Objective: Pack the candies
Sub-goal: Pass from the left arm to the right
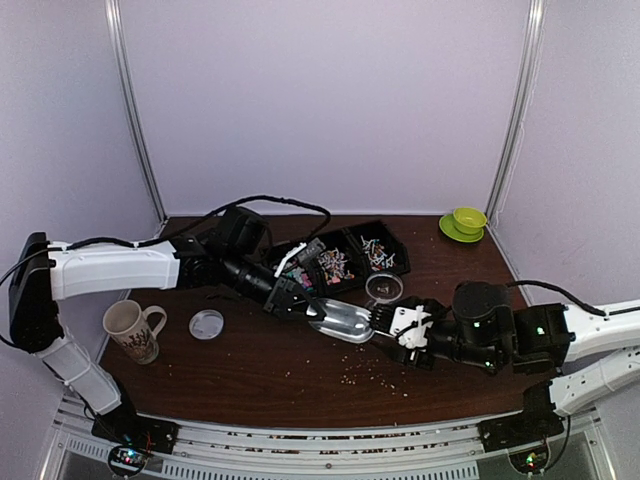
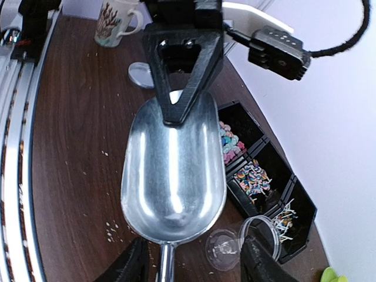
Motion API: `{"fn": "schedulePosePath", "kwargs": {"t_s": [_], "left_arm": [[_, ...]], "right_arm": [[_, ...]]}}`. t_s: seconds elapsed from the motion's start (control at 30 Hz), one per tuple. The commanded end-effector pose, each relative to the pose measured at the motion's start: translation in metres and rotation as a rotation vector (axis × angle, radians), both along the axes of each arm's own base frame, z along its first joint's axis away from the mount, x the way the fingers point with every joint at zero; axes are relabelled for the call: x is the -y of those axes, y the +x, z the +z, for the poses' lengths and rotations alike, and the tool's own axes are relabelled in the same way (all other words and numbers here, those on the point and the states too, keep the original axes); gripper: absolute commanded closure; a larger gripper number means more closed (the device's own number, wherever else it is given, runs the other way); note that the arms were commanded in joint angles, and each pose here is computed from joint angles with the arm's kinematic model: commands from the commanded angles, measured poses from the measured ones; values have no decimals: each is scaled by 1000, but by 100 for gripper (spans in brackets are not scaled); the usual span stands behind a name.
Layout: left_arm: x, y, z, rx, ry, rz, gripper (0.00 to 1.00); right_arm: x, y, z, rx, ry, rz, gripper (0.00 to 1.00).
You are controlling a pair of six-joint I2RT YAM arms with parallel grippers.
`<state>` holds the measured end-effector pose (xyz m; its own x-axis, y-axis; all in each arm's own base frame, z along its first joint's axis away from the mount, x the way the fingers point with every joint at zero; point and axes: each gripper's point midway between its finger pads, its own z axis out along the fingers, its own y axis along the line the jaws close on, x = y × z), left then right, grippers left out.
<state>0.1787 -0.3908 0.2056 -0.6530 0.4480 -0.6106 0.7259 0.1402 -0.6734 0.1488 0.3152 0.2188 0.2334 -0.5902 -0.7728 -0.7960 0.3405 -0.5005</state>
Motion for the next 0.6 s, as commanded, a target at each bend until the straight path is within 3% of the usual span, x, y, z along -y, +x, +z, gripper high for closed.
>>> {"fn": "schedulePosePath", "kwargs": {"t_s": [0.0, 0.43, 0.57], "left_arm": [[5, -2, 8, -34, -53, -37, 100], [7, -4, 4, -88, -64, -62, 100], [7, -5, 5, -95, -70, -67, 100]], "right_arm": [[1, 7, 35, 99, 96, -42, 54], [0, -6, 14, 126, -5, 21, 61], [-1, -7, 9, 126, -20, 33, 69]]}}
